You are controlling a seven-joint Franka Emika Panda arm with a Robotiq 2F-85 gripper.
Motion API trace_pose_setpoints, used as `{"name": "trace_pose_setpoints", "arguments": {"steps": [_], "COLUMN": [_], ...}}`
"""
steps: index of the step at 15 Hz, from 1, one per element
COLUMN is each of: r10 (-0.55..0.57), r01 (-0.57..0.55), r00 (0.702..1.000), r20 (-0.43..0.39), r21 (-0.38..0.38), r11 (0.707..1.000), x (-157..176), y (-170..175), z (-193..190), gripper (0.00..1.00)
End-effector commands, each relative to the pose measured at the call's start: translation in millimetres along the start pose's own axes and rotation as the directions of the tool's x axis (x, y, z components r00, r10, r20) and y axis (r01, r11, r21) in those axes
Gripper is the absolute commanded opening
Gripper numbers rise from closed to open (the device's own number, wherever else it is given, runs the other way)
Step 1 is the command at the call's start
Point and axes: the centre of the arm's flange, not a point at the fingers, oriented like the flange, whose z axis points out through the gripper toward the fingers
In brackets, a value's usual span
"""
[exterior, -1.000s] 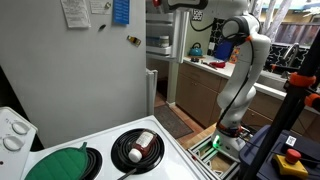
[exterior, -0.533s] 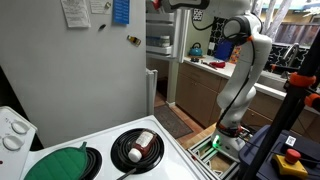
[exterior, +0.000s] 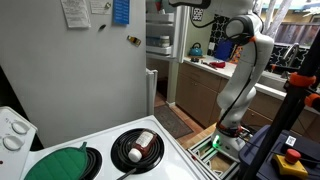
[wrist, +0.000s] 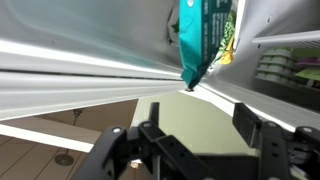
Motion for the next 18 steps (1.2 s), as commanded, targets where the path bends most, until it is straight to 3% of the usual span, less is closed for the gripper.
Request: {"name": "trace_pose_setpoints", "arguments": {"steps": [1,7,10,16,18], "r10": [0.002,0.002,0.024,0.067,0.074], "r01": [0.002,0.001,-0.016,-0.065,-0.070], "r00": [0.998,0.999,0.996,0.995,0.991], "r20": [0.070,0.045,0.085,0.078,0.112], "r21": [-0.069,-0.061,-0.086,-0.035,-0.039], "r11": [0.998,0.998,0.996,0.997,0.997], "x": [6,4,4,19,20], "y": [-16,-11,-12,-15,-19], "z": [-10,-8,-4,-30,-34], "gripper": [1.00,1.00,1.00,1.00,1.00]}}
